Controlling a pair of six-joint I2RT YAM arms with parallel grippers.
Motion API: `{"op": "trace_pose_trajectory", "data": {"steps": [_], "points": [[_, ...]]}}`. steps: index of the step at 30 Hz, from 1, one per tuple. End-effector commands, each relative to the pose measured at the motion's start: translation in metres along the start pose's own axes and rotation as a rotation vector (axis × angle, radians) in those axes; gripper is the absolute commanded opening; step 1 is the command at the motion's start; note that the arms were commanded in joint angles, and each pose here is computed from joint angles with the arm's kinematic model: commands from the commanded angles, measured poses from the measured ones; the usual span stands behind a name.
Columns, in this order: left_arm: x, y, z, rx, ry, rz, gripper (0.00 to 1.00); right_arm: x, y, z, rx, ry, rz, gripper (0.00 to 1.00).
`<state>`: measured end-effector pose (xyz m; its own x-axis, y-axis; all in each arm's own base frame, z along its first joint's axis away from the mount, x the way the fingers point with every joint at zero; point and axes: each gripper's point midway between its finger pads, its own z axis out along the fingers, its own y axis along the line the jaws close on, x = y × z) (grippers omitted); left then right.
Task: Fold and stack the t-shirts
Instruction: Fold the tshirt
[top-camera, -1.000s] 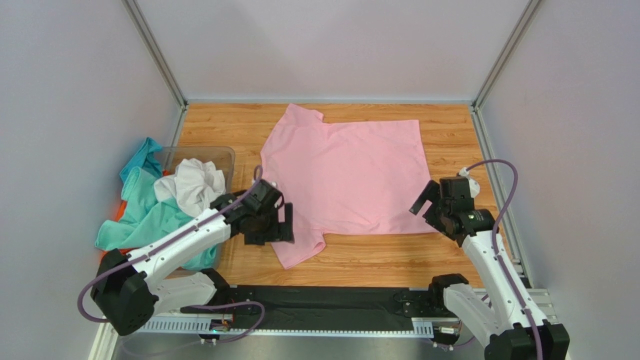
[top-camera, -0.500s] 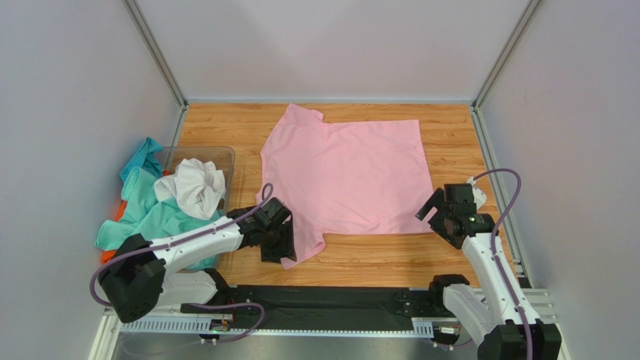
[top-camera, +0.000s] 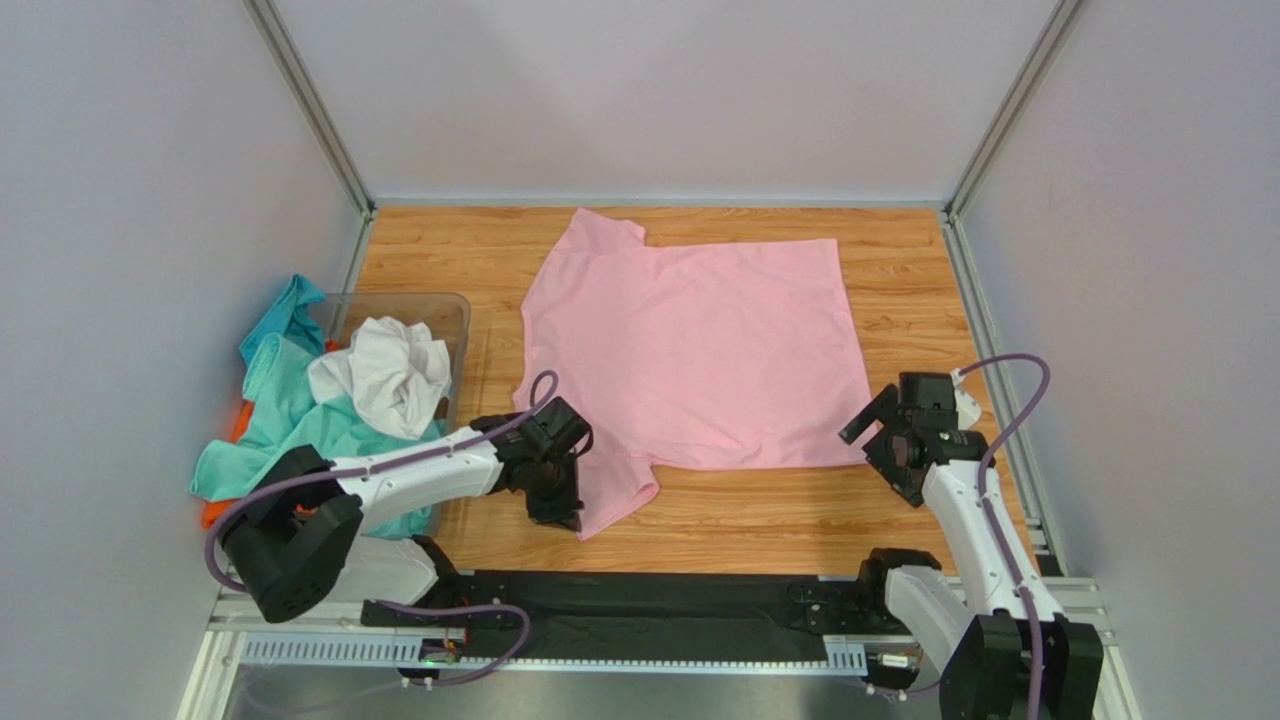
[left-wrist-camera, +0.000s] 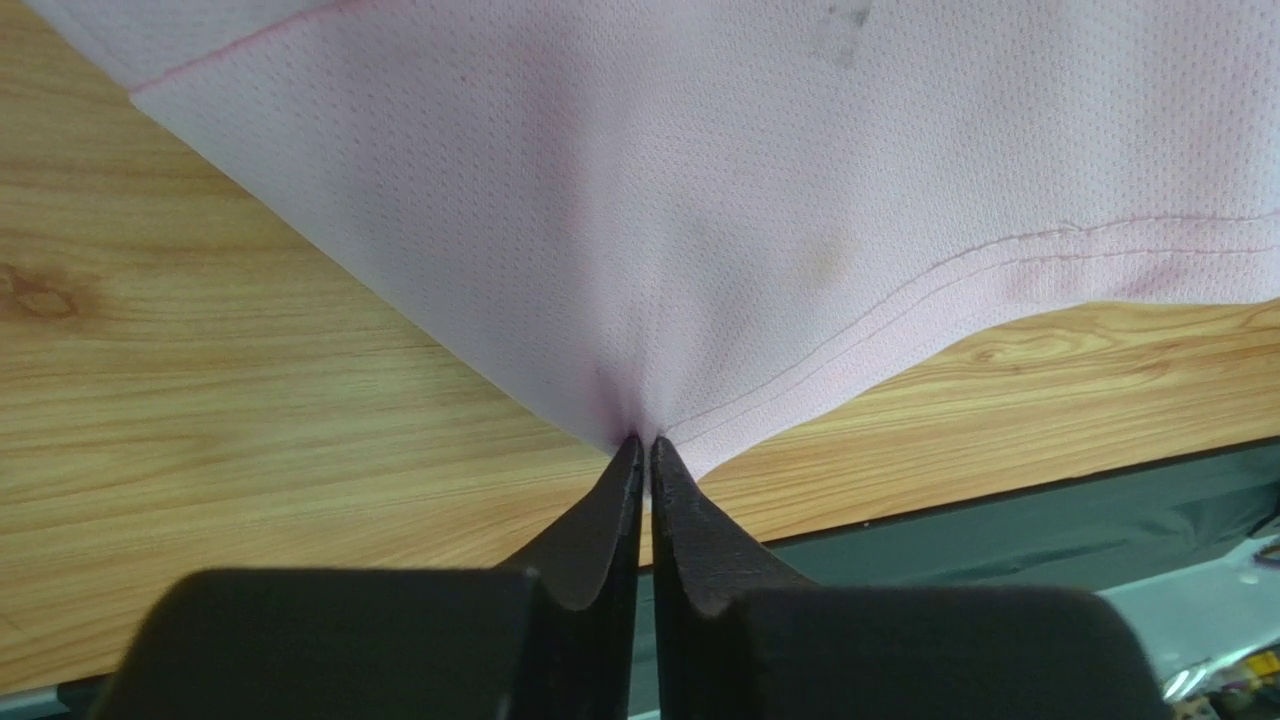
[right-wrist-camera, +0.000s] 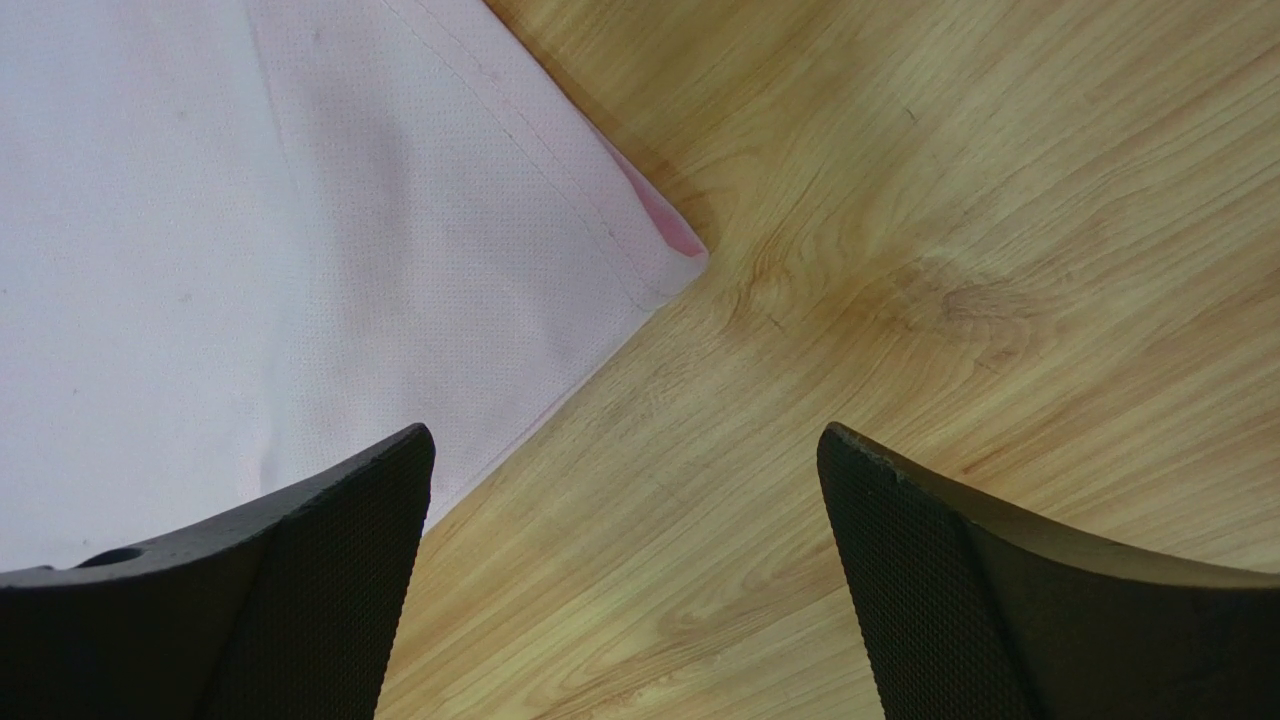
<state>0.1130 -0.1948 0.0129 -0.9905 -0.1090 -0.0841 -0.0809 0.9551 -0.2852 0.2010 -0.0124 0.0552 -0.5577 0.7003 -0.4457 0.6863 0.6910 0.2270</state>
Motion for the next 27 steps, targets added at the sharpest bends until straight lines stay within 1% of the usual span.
{"op": "trace_pose_trajectory", "data": {"steps": [1, 2, 12, 17, 20, 21, 24, 26, 27], "points": [[0.007, 0.014, 0.004, -0.064, 0.024, -0.006, 0.09, -0.007, 0.011, 0.003, -0.044, -0.018, 0.029, 0.99], [0.009, 0.019, 0.002, -0.083, 0.027, -0.009, 0.00, -0.005, 0.010, 0.004, -0.041, -0.014, 0.029, 0.99], [0.015, 0.034, -0.021, -0.107, -0.003, -0.003, 0.00, 0.005, -0.002, 0.011, -0.001, 0.000, 0.052, 0.96], [0.014, 0.030, -0.026, -0.075, -0.021, -0.003, 0.00, 0.005, -0.009, 0.019, 0.038, -0.016, 0.060, 0.92], [0.015, 0.031, -0.026, -0.076, -0.019, -0.006, 0.00, 0.004, -0.006, 0.024, 0.033, -0.015, 0.068, 0.88], [0.014, 0.031, -0.026, -0.078, -0.022, -0.006, 0.00, 0.007, -0.005, 0.027, 0.024, -0.005, 0.073, 0.85], [0.013, 0.029, -0.027, -0.075, -0.025, -0.007, 0.00, 0.009, -0.007, 0.033, 0.041, 0.002, 0.073, 0.84], [0.013, 0.029, -0.027, -0.078, -0.023, -0.011, 0.00, 0.007, -0.008, 0.036, 0.049, -0.004, 0.071, 0.74], [0.012, 0.029, -0.027, -0.077, -0.026, -0.011, 0.00, 0.009, -0.008, 0.036, 0.051, 0.003, 0.072, 0.64]]}}
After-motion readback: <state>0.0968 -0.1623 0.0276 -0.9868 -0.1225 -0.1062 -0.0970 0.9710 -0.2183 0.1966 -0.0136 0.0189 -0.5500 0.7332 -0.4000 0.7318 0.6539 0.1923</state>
